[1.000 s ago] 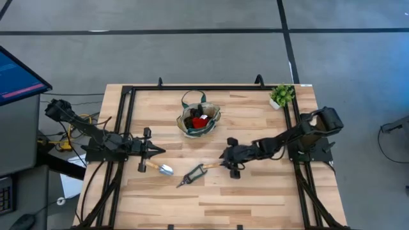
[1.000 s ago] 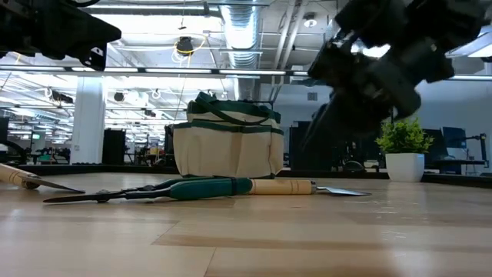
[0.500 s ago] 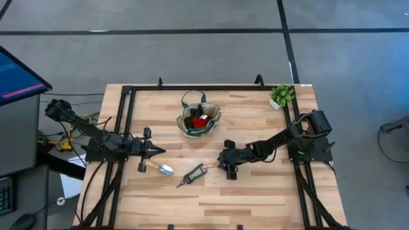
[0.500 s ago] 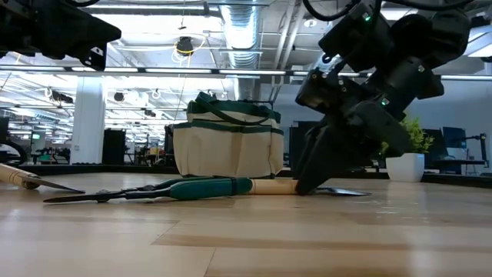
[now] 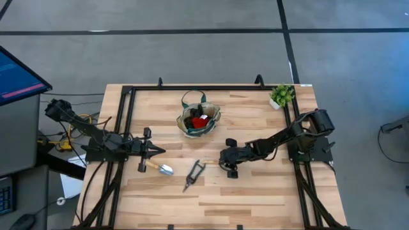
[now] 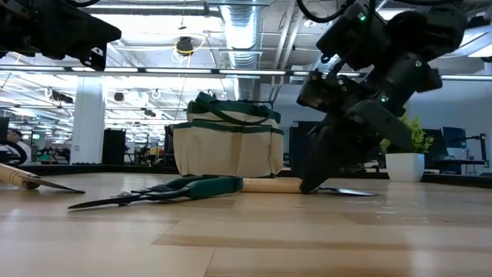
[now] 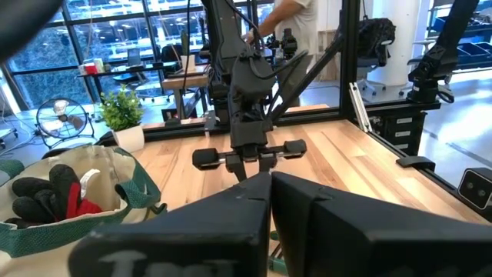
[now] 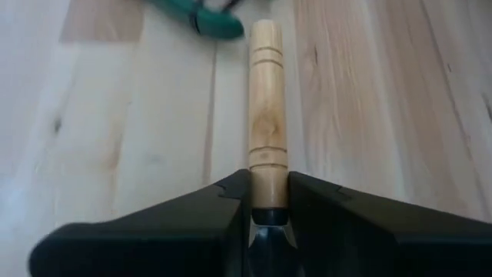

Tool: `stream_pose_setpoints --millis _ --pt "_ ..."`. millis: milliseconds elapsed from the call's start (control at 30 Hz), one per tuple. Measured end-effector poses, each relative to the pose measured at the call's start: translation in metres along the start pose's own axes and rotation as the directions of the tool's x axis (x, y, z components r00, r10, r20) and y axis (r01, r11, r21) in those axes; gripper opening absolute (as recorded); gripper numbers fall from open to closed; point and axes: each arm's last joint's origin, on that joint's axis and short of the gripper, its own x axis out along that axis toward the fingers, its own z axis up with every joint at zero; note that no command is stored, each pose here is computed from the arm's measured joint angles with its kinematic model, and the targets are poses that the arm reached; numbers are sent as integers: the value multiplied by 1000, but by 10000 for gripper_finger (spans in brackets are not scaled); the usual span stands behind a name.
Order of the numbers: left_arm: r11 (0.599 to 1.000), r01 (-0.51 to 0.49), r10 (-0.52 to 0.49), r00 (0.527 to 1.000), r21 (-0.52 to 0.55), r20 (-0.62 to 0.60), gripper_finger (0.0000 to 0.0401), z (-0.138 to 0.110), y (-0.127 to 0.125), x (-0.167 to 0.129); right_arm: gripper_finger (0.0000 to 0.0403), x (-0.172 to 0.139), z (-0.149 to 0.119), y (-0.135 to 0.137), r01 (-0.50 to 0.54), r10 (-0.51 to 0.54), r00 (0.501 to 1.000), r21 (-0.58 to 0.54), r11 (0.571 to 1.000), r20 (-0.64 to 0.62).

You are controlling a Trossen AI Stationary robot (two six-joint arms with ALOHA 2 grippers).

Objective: Pick & Place Garden tools in Gardening bag
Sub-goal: Put the brown right trowel into the brown gardening bag

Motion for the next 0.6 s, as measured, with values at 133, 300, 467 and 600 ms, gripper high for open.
stream_pose_setpoints --millis 133,300,467,600 --pt "1000 0 0 1000 0 1 3 0 0 0 51 -17 4 -3 51 -53 995 -36 998 -83" --pt "1000 0 0 1000 -8 0 3 0 0 0 51 -49 25 -6 128 -133 989 -73 989 -63" --pt "987 -3 4 1000 -162 8 3 1 0 0 51 -74 39 -12 150 -154 988 -110 982 -27" --pt "958 -99 103 995 -268 0 3 1 4 0 51 -84 48 -17 162 -170 985 -149 975 -40"
